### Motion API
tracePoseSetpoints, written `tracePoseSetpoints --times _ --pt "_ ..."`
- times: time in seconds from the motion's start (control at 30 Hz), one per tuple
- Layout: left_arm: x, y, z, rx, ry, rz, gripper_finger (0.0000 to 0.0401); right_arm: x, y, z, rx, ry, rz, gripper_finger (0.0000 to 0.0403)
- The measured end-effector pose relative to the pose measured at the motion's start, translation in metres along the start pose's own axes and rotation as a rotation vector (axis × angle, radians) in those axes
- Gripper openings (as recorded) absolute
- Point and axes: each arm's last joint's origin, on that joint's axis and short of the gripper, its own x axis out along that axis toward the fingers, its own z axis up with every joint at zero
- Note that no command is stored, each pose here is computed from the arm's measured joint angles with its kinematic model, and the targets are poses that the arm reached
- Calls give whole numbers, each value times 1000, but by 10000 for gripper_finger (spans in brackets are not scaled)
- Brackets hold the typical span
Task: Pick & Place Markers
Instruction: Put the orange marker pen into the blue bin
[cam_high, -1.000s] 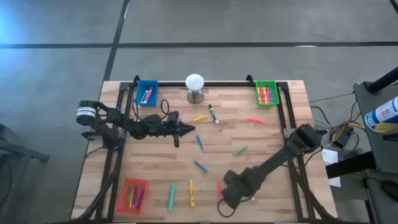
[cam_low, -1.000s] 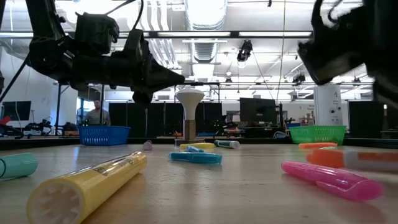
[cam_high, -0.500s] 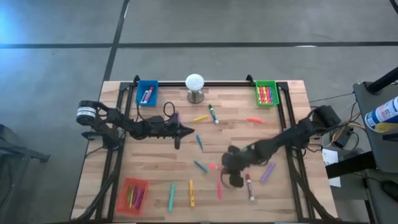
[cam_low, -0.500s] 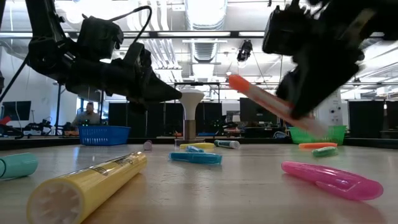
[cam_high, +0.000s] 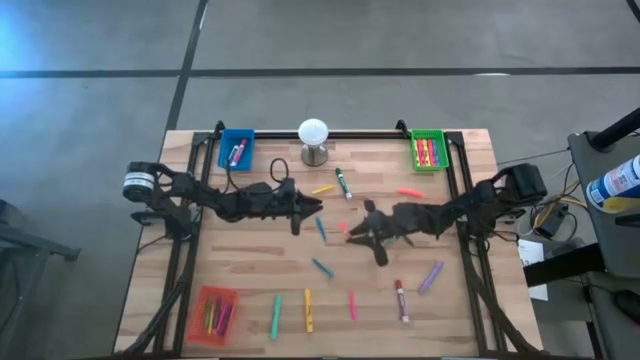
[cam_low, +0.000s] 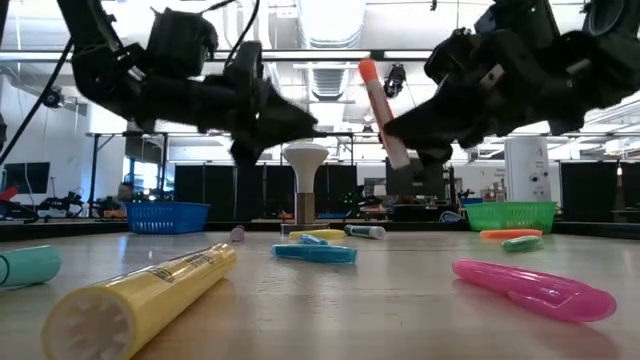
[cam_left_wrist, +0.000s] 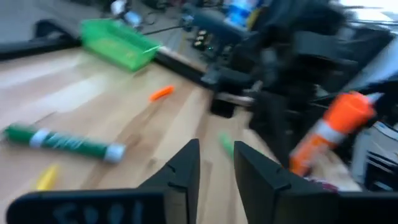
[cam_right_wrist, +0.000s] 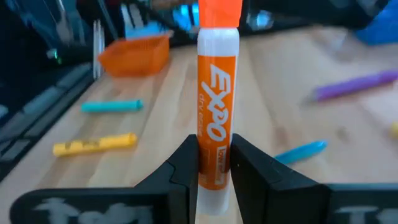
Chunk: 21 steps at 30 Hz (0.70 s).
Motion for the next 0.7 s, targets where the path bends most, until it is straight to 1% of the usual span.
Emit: tracePoseSetpoints --times 0.1,0.2,0.33,0.53,0.7 --pt "5 -6 9 32 -43 -41 96 -4 -10 3 3 -49 -2 69" --pt "10 -11 19 26 -81 -65 96 -6 -18 8 8 -91 -27 70" --pt "16 -17 29 25 -96 -119 96 -1 -23 19 -22 -130 -42 70" --pt "19 -20 34 43 -111 -132 96 3 -27 31 -42 -167 -52 70" --pt "20 -24 35 74 -116 -144 96 3 -33 36 20 -184 -64 70"
